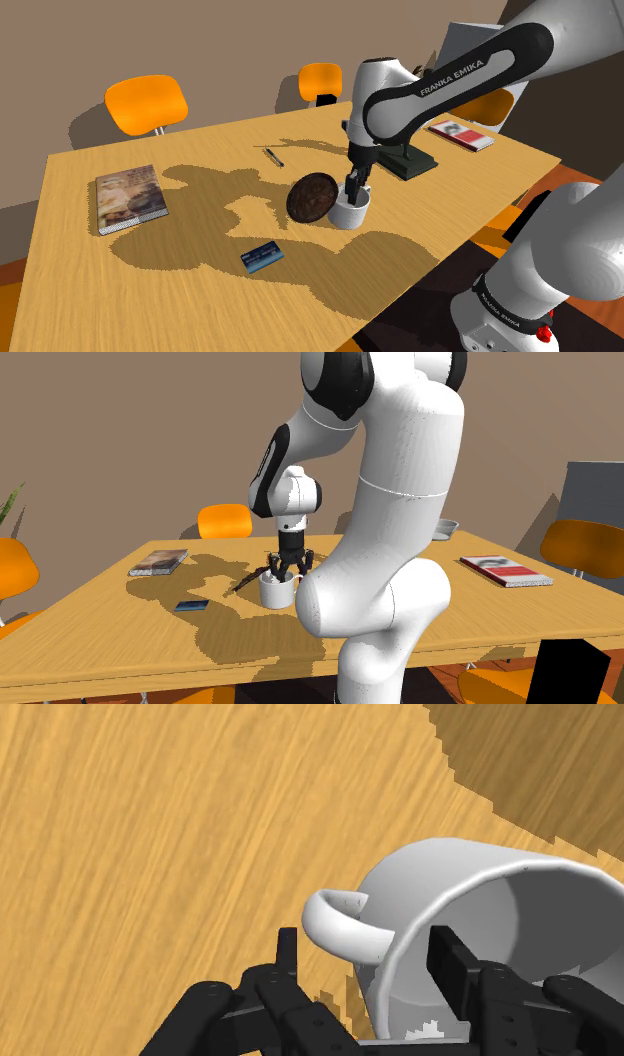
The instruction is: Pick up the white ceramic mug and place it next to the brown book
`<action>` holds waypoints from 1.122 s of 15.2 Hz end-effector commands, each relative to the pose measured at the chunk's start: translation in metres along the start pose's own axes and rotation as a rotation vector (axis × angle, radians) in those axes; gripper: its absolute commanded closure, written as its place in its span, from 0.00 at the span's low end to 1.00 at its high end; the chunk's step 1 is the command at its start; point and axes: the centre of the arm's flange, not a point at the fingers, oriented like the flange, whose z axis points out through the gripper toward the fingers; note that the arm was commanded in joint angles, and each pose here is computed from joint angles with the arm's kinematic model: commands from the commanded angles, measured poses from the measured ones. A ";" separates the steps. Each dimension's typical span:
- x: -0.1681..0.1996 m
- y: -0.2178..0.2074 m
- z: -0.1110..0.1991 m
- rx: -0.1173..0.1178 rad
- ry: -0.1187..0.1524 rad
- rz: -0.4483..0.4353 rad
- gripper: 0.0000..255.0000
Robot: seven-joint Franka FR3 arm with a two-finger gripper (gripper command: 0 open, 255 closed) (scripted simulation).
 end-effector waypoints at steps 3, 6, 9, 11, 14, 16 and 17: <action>0.000 0.000 0.000 0.000 0.000 0.000 1.00; 0.000 0.000 0.000 0.000 0.000 0.000 1.00; 0.000 0.000 0.000 0.000 0.000 0.000 1.00; -0.001 0.000 -0.010 0.000 0.000 0.000 1.00; -0.002 -0.001 -0.026 0.000 0.000 0.000 1.00; -0.003 -0.001 -0.037 0.000 0.000 0.000 1.00; -0.003 -0.002 -0.042 0.000 0.000 0.000 1.00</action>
